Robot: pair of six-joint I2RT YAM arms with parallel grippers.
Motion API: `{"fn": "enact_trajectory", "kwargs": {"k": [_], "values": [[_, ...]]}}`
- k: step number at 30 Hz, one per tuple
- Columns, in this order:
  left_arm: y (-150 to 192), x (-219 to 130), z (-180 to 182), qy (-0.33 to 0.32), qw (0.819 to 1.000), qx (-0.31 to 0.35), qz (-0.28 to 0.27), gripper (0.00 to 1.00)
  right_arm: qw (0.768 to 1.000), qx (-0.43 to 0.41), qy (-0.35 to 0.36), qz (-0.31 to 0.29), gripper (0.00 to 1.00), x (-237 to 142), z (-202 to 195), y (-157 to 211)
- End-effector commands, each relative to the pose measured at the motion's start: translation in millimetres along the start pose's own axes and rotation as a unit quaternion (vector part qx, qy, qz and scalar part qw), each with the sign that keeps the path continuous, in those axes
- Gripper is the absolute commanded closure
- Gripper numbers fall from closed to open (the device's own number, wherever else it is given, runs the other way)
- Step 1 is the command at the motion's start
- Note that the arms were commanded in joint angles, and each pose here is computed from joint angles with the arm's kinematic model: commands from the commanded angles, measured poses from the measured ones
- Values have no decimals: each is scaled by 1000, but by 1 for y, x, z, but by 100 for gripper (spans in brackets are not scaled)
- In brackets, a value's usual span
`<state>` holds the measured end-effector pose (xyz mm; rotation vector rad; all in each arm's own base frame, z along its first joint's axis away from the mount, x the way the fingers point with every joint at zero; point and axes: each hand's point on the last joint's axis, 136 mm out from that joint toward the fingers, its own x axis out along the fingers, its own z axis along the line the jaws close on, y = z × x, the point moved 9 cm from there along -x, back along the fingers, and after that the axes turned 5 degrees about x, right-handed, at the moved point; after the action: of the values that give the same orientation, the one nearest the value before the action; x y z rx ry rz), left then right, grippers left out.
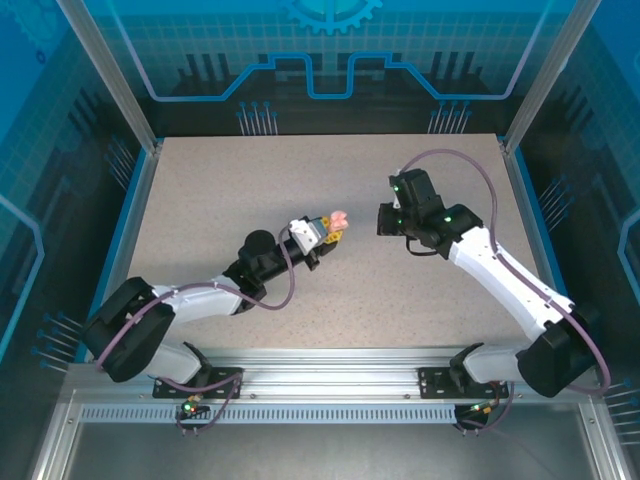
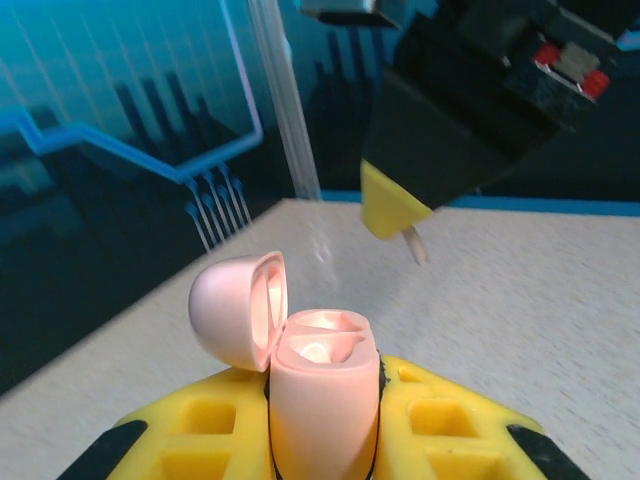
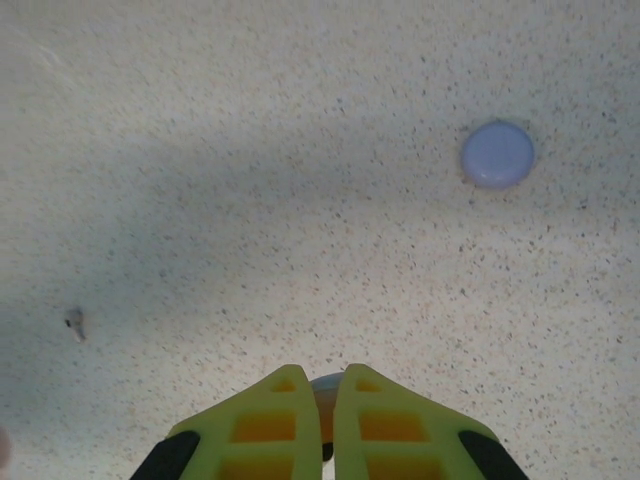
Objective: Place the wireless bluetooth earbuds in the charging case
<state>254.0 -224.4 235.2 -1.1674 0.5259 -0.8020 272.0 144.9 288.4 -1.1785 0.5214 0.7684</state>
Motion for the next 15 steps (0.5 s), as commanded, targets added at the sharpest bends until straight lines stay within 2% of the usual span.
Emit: {"fn": "enact_trajectory", "kwargs": {"k": [1,7,15], "values": [[-41,1,16,-61,992,81,-71,100,998,2,-36,-50,93,-20,4,-15],[-59,7,22,-70,986,109,-101,100,987,-15,-97,-125,93,-41,11,-25],[-56,15,20,-54,985,141,-90,100,971,-21,-156,-180,93,-64,20,-34]]}}
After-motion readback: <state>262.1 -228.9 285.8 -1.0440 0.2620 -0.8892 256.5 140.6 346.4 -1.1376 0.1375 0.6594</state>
